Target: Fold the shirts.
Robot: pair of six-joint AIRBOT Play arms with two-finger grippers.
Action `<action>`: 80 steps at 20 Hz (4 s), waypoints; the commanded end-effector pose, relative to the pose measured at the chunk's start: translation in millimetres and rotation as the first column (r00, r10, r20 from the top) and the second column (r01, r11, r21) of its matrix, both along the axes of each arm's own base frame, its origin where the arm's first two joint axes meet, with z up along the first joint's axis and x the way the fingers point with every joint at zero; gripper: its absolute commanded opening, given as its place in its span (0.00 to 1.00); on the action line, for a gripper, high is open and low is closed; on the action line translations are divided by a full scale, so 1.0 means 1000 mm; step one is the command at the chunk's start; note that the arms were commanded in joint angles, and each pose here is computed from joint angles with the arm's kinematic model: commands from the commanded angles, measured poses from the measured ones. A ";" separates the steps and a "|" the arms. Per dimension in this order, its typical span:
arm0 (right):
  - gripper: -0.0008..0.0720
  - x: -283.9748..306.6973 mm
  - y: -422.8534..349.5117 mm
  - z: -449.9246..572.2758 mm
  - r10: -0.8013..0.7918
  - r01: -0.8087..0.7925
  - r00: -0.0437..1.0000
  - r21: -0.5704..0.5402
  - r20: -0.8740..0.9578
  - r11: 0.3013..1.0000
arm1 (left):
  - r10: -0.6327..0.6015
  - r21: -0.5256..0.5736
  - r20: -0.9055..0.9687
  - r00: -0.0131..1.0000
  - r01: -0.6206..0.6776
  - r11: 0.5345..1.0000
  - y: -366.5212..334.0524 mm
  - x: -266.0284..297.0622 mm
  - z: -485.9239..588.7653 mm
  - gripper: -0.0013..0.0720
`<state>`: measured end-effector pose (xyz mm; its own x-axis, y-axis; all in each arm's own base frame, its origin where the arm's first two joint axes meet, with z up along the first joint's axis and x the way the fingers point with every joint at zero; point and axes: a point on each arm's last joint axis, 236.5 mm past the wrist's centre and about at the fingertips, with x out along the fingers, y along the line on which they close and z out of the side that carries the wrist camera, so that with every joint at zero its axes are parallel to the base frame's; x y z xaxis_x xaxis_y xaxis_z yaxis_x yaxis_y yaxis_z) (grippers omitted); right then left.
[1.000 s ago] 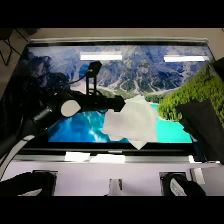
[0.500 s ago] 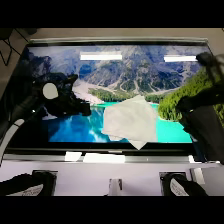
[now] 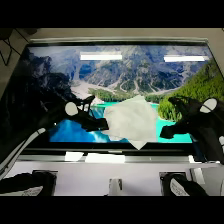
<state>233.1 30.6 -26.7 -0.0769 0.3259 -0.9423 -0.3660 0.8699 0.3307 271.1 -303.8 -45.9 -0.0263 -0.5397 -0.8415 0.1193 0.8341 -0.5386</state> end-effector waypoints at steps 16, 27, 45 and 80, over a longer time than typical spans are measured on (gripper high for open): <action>0.93 0.019 0.026 -0.057 -0.302 0.294 0.951 0.110 0.064 0.950 | -0.030 -0.033 0.087 0.996 0.033 0.999 -0.012 0.011 -0.001 0.06; 0.78 0.008 0.044 -0.081 -0.303 0.315 0.949 0.164 -0.091 0.935 | -0.030 -0.035 0.089 0.996 0.033 0.999 -0.012 0.011 0.000 0.06; 0.04 0.004 0.051 0.544 -0.094 -0.049 -0.201 0.086 0.975 0.995 | 0.561 -0.593 0.805 0.193 0.279 0.756 0.076 0.014 0.609 0.06; 0.04 0.112 0.003 0.139 -0.024 0.011 0.906 0.032 0.423 0.999 | 0.028 0.275 -0.257 0.966 0.045 0.960 0.162 -0.070 0.003 1.00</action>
